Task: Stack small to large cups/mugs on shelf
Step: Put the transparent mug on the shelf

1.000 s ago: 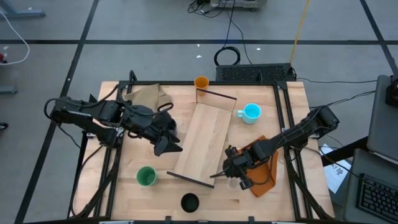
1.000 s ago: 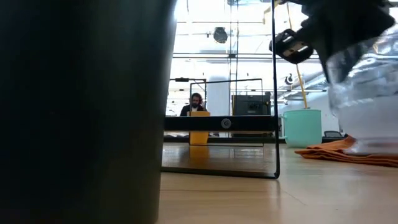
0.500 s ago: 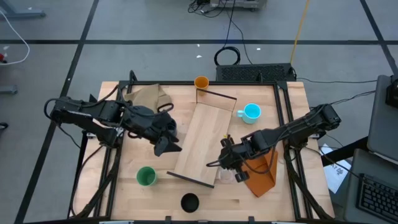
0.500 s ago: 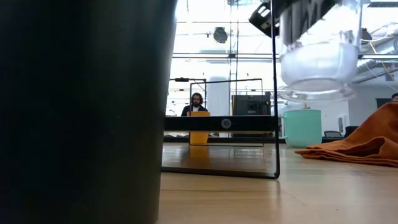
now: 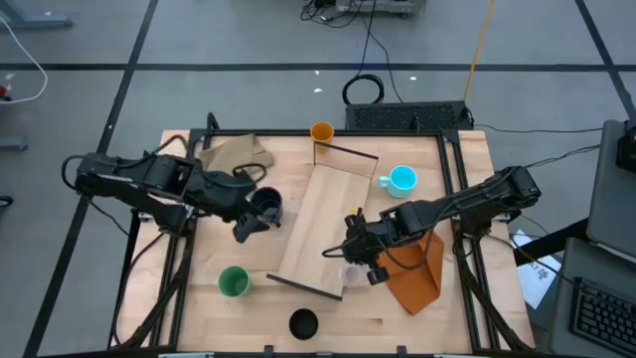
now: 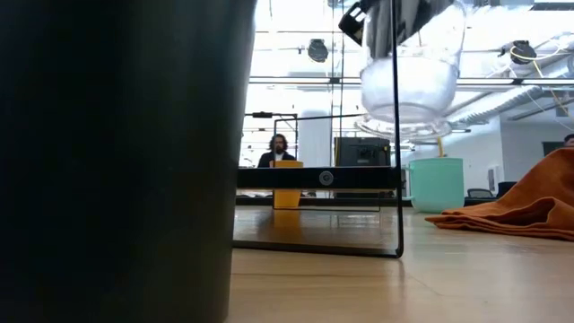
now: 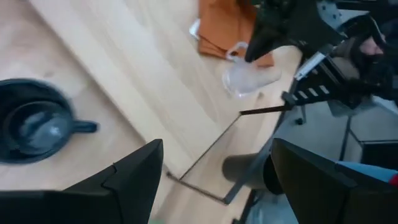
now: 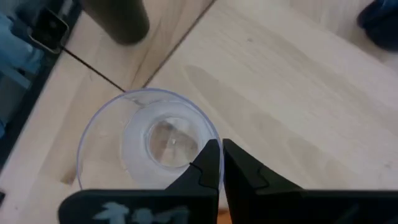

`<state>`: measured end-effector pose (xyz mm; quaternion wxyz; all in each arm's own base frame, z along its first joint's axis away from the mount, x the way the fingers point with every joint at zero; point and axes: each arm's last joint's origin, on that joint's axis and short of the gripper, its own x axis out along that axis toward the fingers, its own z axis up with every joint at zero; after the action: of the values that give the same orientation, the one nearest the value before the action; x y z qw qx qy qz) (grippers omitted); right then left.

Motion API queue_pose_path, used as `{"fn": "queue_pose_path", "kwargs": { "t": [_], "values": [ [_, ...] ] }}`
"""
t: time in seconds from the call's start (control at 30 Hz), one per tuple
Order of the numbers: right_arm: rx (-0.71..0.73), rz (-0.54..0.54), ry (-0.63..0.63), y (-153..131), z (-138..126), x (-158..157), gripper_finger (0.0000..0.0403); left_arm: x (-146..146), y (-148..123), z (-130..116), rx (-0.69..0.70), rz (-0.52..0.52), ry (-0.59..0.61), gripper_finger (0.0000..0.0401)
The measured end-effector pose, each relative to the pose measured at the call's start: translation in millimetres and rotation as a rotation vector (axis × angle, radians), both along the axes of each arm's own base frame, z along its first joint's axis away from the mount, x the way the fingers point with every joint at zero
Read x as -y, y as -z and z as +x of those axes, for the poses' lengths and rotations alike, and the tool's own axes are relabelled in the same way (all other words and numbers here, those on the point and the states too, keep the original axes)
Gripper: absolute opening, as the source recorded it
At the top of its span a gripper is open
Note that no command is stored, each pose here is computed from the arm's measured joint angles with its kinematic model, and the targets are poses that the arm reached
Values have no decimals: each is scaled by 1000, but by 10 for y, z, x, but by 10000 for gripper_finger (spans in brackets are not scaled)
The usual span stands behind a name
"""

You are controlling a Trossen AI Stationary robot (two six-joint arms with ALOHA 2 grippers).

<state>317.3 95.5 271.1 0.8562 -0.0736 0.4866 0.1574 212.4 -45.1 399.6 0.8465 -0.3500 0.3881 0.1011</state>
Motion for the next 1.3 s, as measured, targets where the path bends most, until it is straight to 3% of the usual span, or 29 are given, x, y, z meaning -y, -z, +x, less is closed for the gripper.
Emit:
{"fn": "queue_pose_path", "kwargs": {
  "t": [0.2, 0.5, 1.3],
  "values": [
    [7, -11, -36, 30, 200, -26, 0, -82, -122, -251, 54, 31, -87, 298],
    [-25, -52, -120, 103, 541, -113, 0, -171, -172, -598, 22, 17, -180, 298],
    [-57, -67, -126, 251, 666, -65, 0, -177, -178, -615, 26, 16, -190, 298]
  ]
}}
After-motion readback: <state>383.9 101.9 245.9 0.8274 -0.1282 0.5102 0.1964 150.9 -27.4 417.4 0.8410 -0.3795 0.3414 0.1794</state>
